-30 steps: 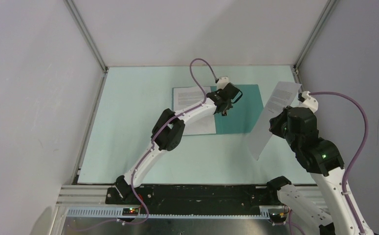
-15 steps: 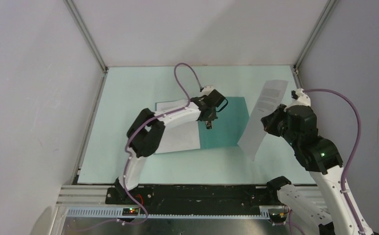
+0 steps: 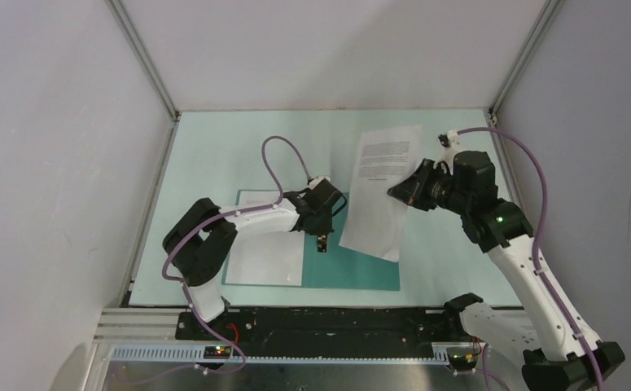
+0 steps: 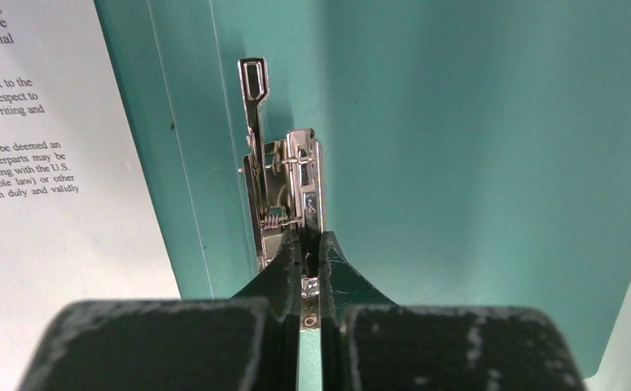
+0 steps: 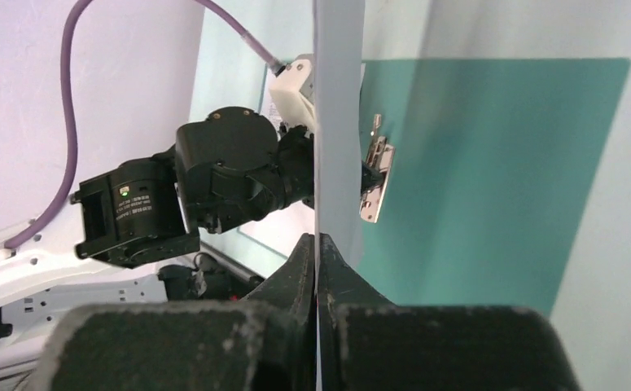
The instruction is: Put the files into the folder
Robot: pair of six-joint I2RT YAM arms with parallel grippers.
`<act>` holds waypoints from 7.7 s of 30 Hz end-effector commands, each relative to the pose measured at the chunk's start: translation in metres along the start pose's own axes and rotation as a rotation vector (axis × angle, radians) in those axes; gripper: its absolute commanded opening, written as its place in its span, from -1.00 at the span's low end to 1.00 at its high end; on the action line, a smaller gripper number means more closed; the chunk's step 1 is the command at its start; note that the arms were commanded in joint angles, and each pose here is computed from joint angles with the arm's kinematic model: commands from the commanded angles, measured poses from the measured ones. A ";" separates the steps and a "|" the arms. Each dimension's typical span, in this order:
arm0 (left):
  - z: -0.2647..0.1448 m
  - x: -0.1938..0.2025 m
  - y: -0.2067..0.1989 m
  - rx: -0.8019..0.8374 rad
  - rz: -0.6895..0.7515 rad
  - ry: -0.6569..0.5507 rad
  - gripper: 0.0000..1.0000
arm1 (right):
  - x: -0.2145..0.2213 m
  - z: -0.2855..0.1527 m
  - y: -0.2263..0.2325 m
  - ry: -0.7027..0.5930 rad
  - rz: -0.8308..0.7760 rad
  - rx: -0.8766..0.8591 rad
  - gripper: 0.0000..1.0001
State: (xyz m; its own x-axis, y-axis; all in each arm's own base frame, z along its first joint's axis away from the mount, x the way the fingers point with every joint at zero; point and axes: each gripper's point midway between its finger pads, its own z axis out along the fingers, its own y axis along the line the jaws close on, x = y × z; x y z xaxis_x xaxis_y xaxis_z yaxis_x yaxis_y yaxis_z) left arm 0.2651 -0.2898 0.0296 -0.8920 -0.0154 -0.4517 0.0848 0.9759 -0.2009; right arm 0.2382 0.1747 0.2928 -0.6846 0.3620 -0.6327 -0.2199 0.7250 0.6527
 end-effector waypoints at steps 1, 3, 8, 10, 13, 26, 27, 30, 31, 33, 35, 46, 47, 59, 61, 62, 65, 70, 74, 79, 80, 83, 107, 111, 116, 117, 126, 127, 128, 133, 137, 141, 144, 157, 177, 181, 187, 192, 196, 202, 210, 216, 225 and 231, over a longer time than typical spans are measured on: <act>-0.018 -0.014 -0.020 0.121 0.004 -0.050 -0.93 | 0.015 0.019 0.001 0.087 0.098 -0.126 -1.00; -0.020 -0.011 -0.019 0.129 0.013 -0.044 -0.75 | 0.029 0.035 -0.026 0.138 0.165 -0.086 -1.00; -0.029 -0.014 -0.023 0.167 0.019 -0.044 -0.30 | 0.082 0.066 -0.106 0.285 0.317 0.053 -1.00; -0.032 -0.016 -0.025 0.178 0.024 -0.046 -0.19 | 0.101 0.075 -0.129 0.333 0.341 0.115 -1.00; -0.034 -0.019 -0.028 0.195 0.028 -0.044 -0.07 | 0.120 0.082 -0.151 0.379 0.348 0.195 -1.00; -0.059 -0.037 0.035 0.148 -0.183 -0.079 0.06 | 0.137 0.094 -0.168 0.388 0.144 0.333 -1.00; -0.056 -0.035 0.040 0.140 -0.200 -0.067 -0.01 | 0.136 0.098 -0.165 0.382 0.108 0.341 -1.00; -0.045 -0.024 0.053 0.133 -0.237 -0.005 -0.19 | 0.135 0.106 -0.158 0.382 0.038 0.349 -1.00; -0.040 -0.020 0.056 0.123 -0.238 0.015 -0.31 | 0.134 0.108 -0.155 0.374 0.017 0.349 -1.00; -0.031 -0.010 0.059 0.108 -0.242 0.054 -0.53 | 0.131 0.112 -0.151 0.364 -0.011 0.351 -1.00; -0.022 -0.003 0.060 0.097 -0.244 0.082 -0.76 | 0.128 0.113 -0.152 0.352 -0.034 0.370 -1.00; -0.001 0.019 0.070 0.044 -0.243 0.166 -1.00 | 0.122 0.126 -0.138 0.367 -0.049 0.323 -1.00; -0.001 0.019 0.070 0.047 -0.240 0.168 -1.00 | 0.123 0.128 -0.139 0.373 -0.051 0.321 -1.00; 0.002 0.024 0.072 0.043 -0.228 0.186 -1.00 | 0.099 0.121 -0.158 0.342 -0.051 0.461 -1.00; 0.003 0.024 0.072 0.041 -0.228 0.187 -1.00 | 0.093 0.117 -0.162 0.331 0.001 0.461 -1.00; 0.003 0.024 0.072 0.042 -0.228 0.187 -1.00 | 0.089 0.116 -0.162 0.319 0.021 0.462 -1.00; 0.003 0.024 0.072 0.042 -0.227 0.187 -1.00 | 0.082 0.118 -0.165 0.292 0.085 0.454 -1.00; 0.003 0.023 0.071 0.046 -0.225 0.187 -1.00 | 0.079 0.126 -0.174 0.270 0.205 0.475 -1.00; 0.003 0.023 0.070 0.048 -0.226 0.191 -1.00 | 0.080 0.126 -0.184 0.250 0.264 0.514 -1.00; 0.003 0.024 0.070 0.048 -0.226 0.191 -1.00 | 0.061 0.113 -0.204 0.152 0.381 0.531 -1.00; 0.003 0.024 0.070 0.048 -0.225 0.191 -1.00 | 0.057 0.111 -0.209 0.133 0.406 0.522 -1.00; 0.003 0.024 0.070 0.049 -0.224 0.193 -1.00 | 0.046 0.110 -0.210 0.089 0.458 0.510 -1.00; 0.003 0.026 0.071 0.050 -0.223 0.199 -1.00 | 0.038 0.105 -0.229 -0.178 0.750 0.556 -1.00; 0.004 0.027 0.070 0.050 -0.223 0.202 -1.00 | 0.033 0.107 -0.225 -0.203 0.764 0.538 -1.00; 0.004 0.026 0.070 0.051 -0.223 0.202 -1.00 | 0.049 0.118 -0.218 -0.154 0.742 0.544 -1.00; 0.004 0.026 0.070 0.051 -0.222 0.201 -1.00 | 0.055 0.120 -0.215 -0.138 0.735 0.548 -1.00; 0.003 0.027 0.070 0.052 -0.224 0.204 -1.00 | 0.082 0.118 -0.215 -0.135 0.692 0.646 -1.00; 0.003 0.027 0.070 0.053 -0.224 0.204 -1.00 | 0.083 0.118 -0.215 -0.136 0.689 0.649 -1.00; 0.003 0.027 0.070 0.054 -0.225 0.203 -1.00 | 0.084 0.118 -0.214 -0.137 0.684 0.652 -1.00; 0.003 0.027 0.070 0.052 -0.225 0.203 -1.00 | 0.091 0.116 -0.211 -0.128 0.647 0.671 -1.00; 0.004 0.028 0.070 0.050 -0.227 0.205 -1.00 | 0.095 0.108 -0.210 -0.128 0.607 0.685 -1.00; 0.004 0.027 0.070 0.050 -0.229 0.205 -1.00 | 0.099 0.096 -0.211 -0.126 0.564 0.695 -1.00; 0.005 0.028 0.071 0.048 -0.230 0.208 -1.00 | 0.104 0.089 -0.209 -0.116 0.537 0.682 -1.00; 0.006 0.028 0.069 0.051 -0.231 0.213 -1.00 | 0.125 0.087 -0.195 -0.018 0.359 0.651 -1.00; 0.008 0.031 0.070 0.047 -0.234 0.224 -1.00 | 0.145 0.060 -0.200 -0.031 0.220 0.730 -1.00; 0.008 0.031 0.070 0.046 -0.235 0.225 -1.00 | 0.147 0.056 -0.200 -0.032 0.202 0.715 -1.00; 0.009 0.031 0.070 0.046 -0.236 0.227 -1.00 | 0.156 0.057 -0.194 -0.021 0.170 0.663 -1.00; 0.009 0.032 0.071 0.044 -0.233 0.226 -1.00 | 0.160 0.056 -0.188 -0.007 0.136 0.642 -1.00; 0.010 0.032 0.071 0.042 -0.235 0.228 -1.00 | 0.162 0.049 -0.190 0.003 0.116 0.653 -1.00; 0.011 0.032 0.072 0.035 -0.233 0.228 -1.00 | 0.164 0.043 -0.187 0.016 0.094 0.638 -1.00; 0.013 0.033 0.073 0.027 -0.229 0.231 -1.00 | 0.171 0.034 -0.185 0.048 0.061 0.634 -1.00; 0.014 0.033 0.074 0.024 -0.226 0.231 -1.00 | 0.174 0.033 -0.179 0.067 0.038 0.604 -1.00; 0.014 0.032 0.075 0.010 -0.217 0.231 -1.00 | 0.177 0.018 -0.183 0.084 0.006 0.670 -1.00; 0.014 0.031 0.078 -0.003 -0.210 0.231 -1.00 | 0.173 0.011 -0.186 0.065 -0.006 0.687 -1.00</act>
State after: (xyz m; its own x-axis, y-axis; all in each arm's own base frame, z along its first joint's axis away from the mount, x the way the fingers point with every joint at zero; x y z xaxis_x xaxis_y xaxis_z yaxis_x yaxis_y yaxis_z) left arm 0.2604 -0.2398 0.0138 -0.9568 -0.1992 -0.2118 -0.1046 0.9154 -0.3887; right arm 0.1612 0.1145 0.0428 -0.7690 0.3250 -0.5505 0.2358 0.9446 0.2283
